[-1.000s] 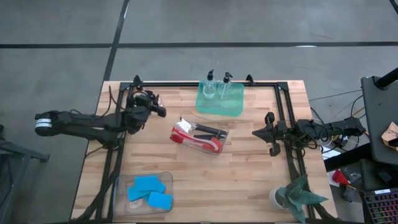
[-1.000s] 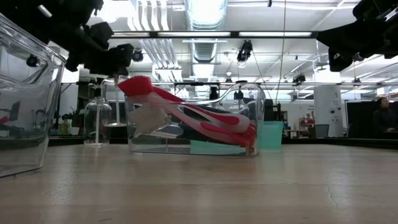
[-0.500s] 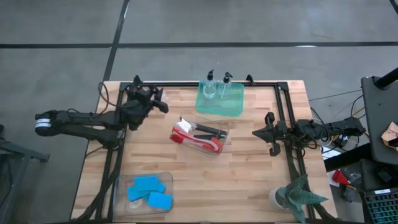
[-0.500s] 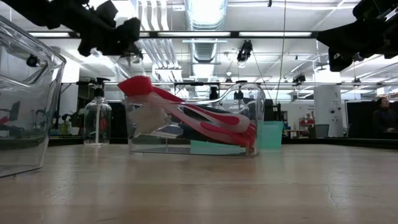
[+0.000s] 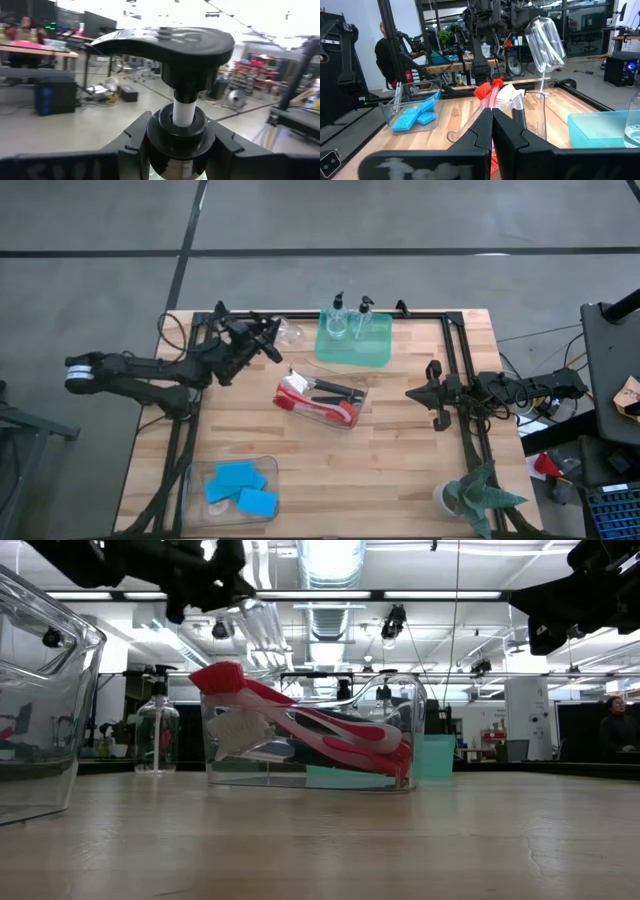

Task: Pick & Place Kitchen Sink Supplies
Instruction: Put the transparent soap dispenser into the green bin

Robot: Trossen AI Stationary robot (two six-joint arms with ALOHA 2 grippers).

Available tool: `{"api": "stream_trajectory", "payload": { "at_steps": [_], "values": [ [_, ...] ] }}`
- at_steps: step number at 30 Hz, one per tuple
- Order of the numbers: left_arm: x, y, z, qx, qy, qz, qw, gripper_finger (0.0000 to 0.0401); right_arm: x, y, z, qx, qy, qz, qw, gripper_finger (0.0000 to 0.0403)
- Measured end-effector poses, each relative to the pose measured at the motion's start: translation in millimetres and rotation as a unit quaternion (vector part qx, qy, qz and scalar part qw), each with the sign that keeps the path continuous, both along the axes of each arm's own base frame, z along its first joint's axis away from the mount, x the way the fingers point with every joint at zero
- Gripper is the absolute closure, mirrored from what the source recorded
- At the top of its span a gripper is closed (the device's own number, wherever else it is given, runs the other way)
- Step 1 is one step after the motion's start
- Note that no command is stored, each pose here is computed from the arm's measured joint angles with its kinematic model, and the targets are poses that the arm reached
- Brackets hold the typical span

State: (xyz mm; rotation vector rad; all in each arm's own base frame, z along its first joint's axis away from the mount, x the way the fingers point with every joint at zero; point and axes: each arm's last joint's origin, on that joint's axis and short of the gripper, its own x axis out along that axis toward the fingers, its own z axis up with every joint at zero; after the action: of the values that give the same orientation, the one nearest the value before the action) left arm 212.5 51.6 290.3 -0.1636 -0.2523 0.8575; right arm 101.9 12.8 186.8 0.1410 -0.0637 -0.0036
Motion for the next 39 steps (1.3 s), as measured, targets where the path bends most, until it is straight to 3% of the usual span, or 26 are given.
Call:
{"api": "stream_trajectory", "payload": {
  "at_steps": [18, 27, 35, 39],
  "values": [
    [123, 25, 36, 0.068, 0.062, -0.1, 0.991, 0.0276, 0, 0, 0, -0.001, 0.0, 0.0, 1.0, 0.0394],
    [174, 52, 27, 0.028, 0.073, -0.158, 0.984, 0.0279, 0, 0, 0, 0.0, 0.0, 0.0, 1.0, 0.0394],
    [220, 70, 13, 0.008, 0.098, -0.171, 0.98, 0.0265, 0, 0, 0, 0.0, 0.0, 0.0, 1.0, 0.0394],
    [241, 77, 2, -0.005, 0.127, -0.175, 0.976, 0.0277, 0, 0, 0, -0.001, 0.0, 0.0, 1.0, 0.0394]
  ]
}}
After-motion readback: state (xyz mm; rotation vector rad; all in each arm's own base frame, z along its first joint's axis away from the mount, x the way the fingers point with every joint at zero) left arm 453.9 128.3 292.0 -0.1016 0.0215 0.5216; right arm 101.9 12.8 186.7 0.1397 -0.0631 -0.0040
